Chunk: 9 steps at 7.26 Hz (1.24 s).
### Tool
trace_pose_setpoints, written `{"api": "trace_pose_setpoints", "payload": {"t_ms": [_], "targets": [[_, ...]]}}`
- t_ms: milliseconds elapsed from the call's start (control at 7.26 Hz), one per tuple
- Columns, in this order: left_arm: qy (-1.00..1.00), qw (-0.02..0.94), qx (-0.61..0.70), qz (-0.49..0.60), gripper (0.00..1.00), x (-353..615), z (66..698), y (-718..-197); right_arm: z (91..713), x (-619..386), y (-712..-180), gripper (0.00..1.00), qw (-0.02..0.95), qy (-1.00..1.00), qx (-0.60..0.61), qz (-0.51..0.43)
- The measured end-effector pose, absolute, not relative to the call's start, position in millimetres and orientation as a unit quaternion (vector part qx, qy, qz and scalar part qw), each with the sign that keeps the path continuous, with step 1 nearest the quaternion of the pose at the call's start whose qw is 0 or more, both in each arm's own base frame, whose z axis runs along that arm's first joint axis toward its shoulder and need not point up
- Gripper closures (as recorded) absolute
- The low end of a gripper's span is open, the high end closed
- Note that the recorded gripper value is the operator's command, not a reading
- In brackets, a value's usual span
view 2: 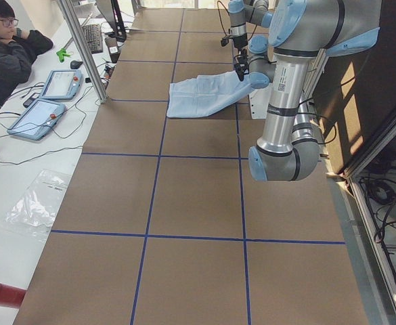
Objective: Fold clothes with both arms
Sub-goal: 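Lift the near edge with both grippers and fold it away from the robot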
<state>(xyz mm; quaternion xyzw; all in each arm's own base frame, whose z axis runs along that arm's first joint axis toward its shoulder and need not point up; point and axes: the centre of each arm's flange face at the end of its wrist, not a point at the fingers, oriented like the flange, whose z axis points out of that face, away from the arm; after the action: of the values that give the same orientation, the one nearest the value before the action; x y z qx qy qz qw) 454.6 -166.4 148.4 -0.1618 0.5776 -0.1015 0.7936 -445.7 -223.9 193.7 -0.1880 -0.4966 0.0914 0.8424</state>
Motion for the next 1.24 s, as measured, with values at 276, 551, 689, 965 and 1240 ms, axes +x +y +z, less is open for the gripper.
{"api": "trace_pose_setpoints", "payload": {"t_ms": [276, 551, 689, 965, 1240], "targets": [[0.574, 0.797, -0.138, -0.125, 1.0, 443.9, 153.8, -208.1, 203.9, -442.4, -263.0, 1.0, 0.846, -0.491, -0.169, 0.119], [0.555, 0.812, -0.1, -0.151, 1.0, 441.4, 178.2, -281.8, 202.8, -430.7, -315.4, 1.0, 0.846, -0.498, -0.13, 0.137], [0.548, 0.816, -0.08, -0.164, 1.0, 443.8, 187.3, -322.0, 196.3, -434.0, -343.7, 1.0, 0.845, -0.501, -0.114, 0.149], [0.549, 0.812, -0.054, -0.188, 1.0, 448.7, 203.7, -388.7, 188.6, -458.8, -407.6, 1.0, 0.852, -0.49, -0.085, 0.163], [0.556, 0.805, -0.043, -0.199, 1.0, 453.5, 225.6, -428.7, 184.7, -475.4, -472.3, 1.0, 0.86, -0.473, -0.065, 0.183]]}}
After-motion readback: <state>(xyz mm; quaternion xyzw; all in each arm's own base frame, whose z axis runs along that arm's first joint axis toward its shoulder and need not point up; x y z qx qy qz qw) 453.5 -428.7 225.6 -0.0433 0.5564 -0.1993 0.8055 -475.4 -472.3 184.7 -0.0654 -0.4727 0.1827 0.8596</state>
